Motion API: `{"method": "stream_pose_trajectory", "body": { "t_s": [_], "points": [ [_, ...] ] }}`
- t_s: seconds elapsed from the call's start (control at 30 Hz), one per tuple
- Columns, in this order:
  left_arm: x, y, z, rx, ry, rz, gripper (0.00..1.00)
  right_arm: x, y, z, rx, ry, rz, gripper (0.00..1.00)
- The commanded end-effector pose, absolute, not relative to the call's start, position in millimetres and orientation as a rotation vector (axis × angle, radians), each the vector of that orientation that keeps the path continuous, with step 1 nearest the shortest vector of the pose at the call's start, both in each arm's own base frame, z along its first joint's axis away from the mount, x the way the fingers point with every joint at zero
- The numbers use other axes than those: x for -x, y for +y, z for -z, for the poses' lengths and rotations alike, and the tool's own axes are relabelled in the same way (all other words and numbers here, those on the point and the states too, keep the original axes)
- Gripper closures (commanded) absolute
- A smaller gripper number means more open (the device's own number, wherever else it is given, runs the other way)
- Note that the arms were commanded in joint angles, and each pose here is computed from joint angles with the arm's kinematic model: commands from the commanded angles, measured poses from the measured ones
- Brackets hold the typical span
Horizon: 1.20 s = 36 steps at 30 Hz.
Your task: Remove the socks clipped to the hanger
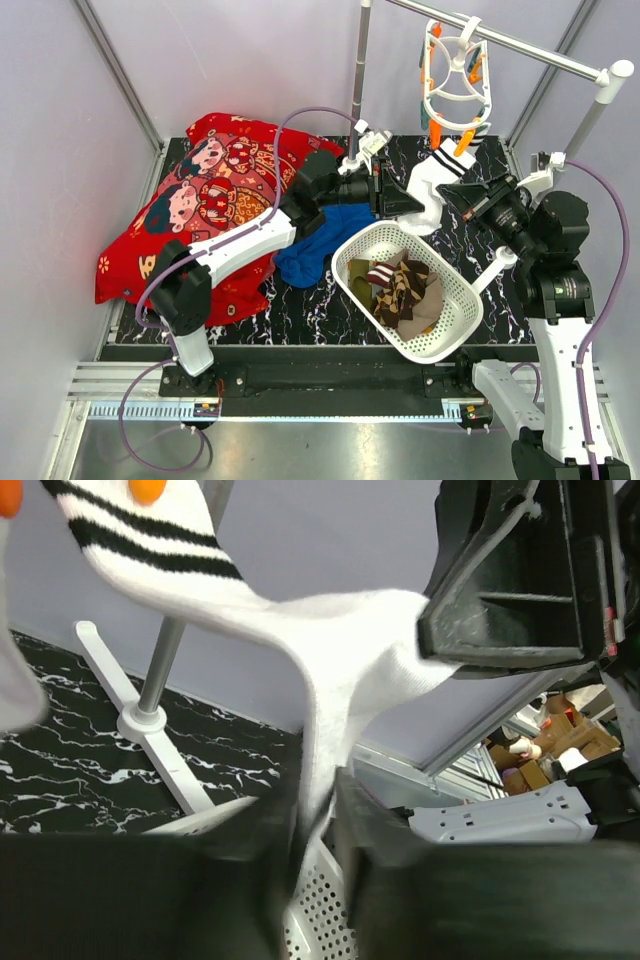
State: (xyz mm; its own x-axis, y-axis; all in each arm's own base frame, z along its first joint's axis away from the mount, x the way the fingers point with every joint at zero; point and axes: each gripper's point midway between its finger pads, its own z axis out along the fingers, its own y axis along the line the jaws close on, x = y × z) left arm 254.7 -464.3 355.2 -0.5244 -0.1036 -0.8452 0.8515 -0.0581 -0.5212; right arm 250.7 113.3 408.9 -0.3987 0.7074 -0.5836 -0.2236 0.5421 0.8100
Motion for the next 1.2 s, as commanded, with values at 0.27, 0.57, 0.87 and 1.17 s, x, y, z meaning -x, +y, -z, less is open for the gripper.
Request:
{"method": "stream_pose_trajectory", "body": {
  "t_s": [0.27,0.57,0.87,1.17],
  "points": [
    [-233.5,-438.3,-388.4,-0.864,1.400,1.731,1.00,-255.5,100.6,-454.5,-0.156,1.565,-0.847,0.34],
    [-238.8,-421.1,-396.3,-0.869,1.442,1.761,1.00,-286.4,97.5,-480.5,-0.012,1.601,-0.717,0.20],
    [-227.2,-414.8,-396.2,-0.950,1.449,1.813,1.00,-304.4,103.6,-468.5,0.178,1.631,-0.681,0.18],
    [-221.6,-408.5,-400.3,-1.007,1.442,1.847,1.00,-325.1,109.4,-457.6,0.372,1.613,-0.621,0.20]
  ]
}}
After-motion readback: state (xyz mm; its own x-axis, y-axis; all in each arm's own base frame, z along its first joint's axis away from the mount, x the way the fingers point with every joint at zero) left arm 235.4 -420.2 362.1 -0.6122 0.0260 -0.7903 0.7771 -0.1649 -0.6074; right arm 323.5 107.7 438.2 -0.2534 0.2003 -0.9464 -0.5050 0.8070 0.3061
